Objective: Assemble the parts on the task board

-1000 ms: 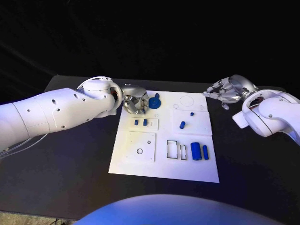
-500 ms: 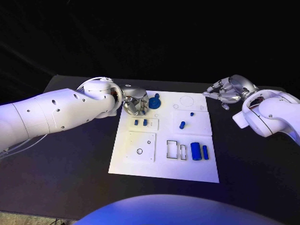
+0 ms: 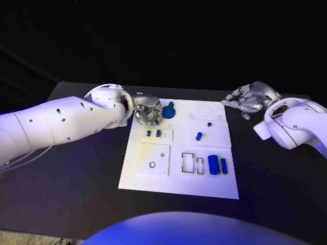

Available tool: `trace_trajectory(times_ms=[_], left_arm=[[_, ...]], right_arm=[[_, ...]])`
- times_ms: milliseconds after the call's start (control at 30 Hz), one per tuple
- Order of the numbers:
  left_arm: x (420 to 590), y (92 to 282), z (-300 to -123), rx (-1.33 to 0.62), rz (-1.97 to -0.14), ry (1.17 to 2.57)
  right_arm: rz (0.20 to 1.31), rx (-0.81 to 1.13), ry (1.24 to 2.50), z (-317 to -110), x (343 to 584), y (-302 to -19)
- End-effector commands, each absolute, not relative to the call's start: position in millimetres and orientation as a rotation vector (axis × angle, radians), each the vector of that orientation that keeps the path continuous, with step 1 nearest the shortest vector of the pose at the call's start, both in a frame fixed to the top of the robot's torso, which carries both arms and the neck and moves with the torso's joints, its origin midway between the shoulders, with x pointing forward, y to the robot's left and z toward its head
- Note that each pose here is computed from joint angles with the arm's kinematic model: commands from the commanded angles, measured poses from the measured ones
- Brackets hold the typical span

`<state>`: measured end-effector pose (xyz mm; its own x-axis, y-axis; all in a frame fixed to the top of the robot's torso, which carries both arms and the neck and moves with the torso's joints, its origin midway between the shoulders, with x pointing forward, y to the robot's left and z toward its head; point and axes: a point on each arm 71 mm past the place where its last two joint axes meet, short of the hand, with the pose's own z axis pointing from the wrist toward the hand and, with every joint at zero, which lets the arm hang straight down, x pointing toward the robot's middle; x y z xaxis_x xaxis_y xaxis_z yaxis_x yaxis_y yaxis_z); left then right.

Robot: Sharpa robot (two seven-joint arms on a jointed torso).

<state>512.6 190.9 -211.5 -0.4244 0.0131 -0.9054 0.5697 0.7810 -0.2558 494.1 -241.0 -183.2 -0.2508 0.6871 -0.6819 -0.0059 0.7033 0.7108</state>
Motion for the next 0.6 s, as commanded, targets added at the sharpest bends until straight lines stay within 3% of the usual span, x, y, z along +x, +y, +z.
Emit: trace_trajectory(times_ms=[33, 600], left_arm=[[511.1, 189.4, -213.4, 0.446, -0.675, 1.94], [511.4, 189.2, -212.2, 0.448, -0.68, 1.919]], right_arm=[[0.721, 0.538, 1.71, -182.7, 494.0, -240.5], [0.72, 0.54, 1.71, -183.0, 494.3, -240.9]])
